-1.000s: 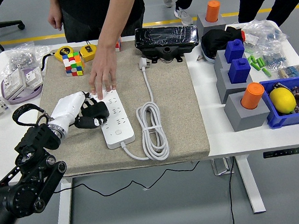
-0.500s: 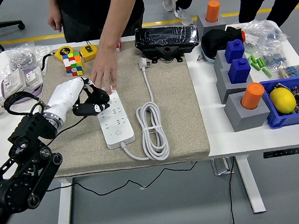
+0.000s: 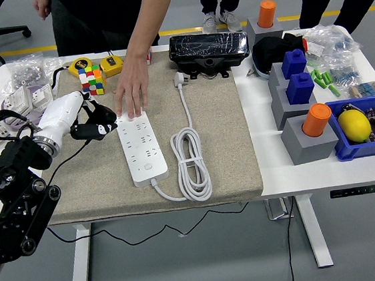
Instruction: Pick up the plug,place it near the board,insert it into the board,press the button
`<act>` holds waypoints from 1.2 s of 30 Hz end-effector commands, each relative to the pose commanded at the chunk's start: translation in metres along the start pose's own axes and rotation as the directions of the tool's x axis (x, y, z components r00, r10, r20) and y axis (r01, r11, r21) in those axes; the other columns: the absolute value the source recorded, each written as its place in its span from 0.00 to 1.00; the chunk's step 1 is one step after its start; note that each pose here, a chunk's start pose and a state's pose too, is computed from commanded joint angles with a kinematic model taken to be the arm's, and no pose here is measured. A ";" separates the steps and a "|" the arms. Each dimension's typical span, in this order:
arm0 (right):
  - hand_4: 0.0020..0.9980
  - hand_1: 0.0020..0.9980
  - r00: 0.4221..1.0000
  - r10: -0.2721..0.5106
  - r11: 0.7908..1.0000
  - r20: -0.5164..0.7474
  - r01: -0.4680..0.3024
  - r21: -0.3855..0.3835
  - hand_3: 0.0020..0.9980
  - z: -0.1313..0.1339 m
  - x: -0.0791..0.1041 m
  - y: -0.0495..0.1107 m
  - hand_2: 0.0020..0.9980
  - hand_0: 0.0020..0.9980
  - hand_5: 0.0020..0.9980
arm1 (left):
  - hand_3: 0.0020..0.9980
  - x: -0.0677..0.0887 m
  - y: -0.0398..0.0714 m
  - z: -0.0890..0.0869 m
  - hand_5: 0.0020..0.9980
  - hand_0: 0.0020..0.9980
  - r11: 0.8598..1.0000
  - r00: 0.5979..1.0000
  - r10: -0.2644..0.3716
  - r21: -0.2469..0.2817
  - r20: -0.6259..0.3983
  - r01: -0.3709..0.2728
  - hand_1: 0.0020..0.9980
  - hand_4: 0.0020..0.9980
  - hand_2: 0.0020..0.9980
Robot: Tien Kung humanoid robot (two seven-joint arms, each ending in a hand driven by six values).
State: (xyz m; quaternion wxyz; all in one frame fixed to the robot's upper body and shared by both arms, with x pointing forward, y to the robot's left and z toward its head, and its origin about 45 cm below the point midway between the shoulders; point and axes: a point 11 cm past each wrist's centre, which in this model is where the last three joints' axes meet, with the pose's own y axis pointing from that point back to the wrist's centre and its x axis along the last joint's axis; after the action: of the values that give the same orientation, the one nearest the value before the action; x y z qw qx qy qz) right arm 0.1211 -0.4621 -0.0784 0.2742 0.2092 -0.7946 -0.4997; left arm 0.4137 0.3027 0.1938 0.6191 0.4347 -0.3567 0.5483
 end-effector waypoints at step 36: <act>1.00 0.69 1.000 -0.003 1.000 0.004 0.003 0.001 0.76 -0.002 0.000 0.000 0.71 0.78 1.00 | 0.46 -0.037 0.010 -0.044 0.37 0.33 0.983 0.988 -0.151 0.113 0.035 0.147 0.20 0.93 0.30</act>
State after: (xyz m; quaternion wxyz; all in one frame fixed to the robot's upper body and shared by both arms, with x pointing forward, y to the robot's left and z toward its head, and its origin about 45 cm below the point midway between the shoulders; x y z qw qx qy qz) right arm 0.1222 -0.4633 -0.0776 0.2716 0.2095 -0.7952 -0.5000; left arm 0.3968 0.3300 0.1454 0.6256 0.5054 -0.3059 0.5096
